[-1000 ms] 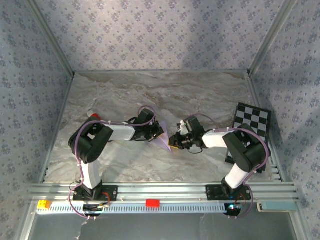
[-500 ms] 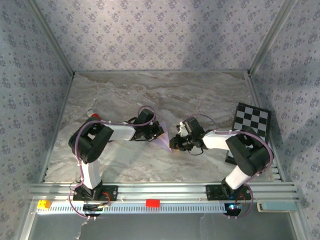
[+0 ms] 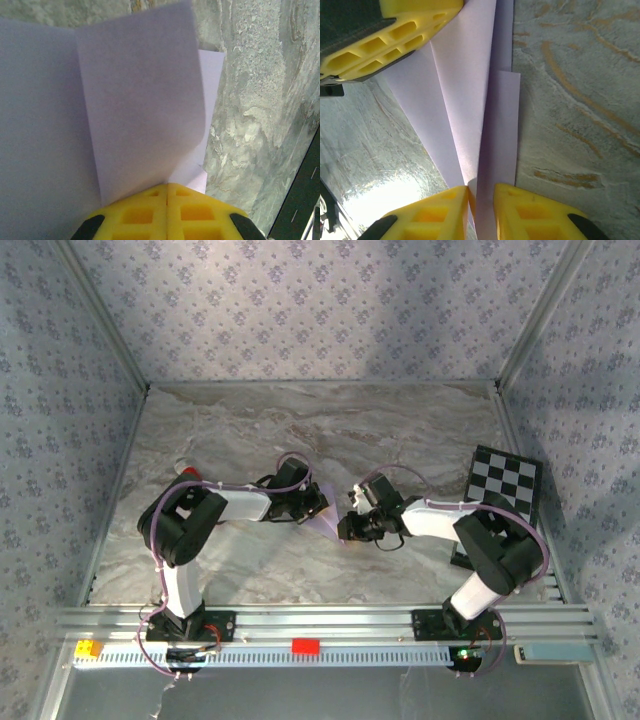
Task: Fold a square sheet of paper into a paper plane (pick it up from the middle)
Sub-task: Fourth fold the wing at the center of the table.
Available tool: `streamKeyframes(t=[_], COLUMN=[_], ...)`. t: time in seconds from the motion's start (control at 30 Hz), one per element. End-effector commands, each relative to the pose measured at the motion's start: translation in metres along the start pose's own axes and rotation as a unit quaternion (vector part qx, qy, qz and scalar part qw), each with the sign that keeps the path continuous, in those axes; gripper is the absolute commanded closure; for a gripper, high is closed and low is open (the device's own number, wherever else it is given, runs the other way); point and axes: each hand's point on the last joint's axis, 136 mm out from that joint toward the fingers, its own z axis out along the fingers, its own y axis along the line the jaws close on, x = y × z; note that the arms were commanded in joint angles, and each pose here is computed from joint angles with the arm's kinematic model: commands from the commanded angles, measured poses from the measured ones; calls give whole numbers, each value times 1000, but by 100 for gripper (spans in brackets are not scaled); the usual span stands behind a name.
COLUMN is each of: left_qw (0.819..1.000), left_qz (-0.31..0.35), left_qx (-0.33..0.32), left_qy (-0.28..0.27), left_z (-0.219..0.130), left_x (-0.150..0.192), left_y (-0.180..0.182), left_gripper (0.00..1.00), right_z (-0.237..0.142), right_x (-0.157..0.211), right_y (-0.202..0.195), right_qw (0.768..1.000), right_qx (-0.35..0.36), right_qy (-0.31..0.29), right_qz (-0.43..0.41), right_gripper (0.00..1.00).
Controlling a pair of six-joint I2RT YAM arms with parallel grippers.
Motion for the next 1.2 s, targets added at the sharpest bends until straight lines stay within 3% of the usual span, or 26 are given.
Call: streamKeyframes(t=[0.0, 0.2, 0.53, 0.8, 1.0, 1.17], left_qw=[999, 998, 998, 998, 998, 998], left_qz=[-10, -12, -15, -17, -17, -17], left_qx=[-50, -56, -60, -60, -57, -58], left_qy=[12, 12, 12, 12, 11, 10], left_z=[7, 7, 7, 8, 8, 8], left_x=[6, 7, 8, 8, 8, 7], left_y=[31, 36, 41, 41, 40, 40], left_gripper=[94, 94, 94, 94, 94, 94], right_z=[5, 4, -3, -3, 1, -1], right_x=[31, 30, 36, 46, 47, 47], right_y=[-29, -28, -19, -34, -32, -30], right_qw=[997, 997, 998, 996, 996, 996], right_qx=[58, 48, 32, 65, 56, 51], right_qy=[53, 49, 55, 68, 71, 70], right_qz=[21, 28, 9, 5, 9, 13], right_gripper=[79, 84, 77, 76, 85, 82])
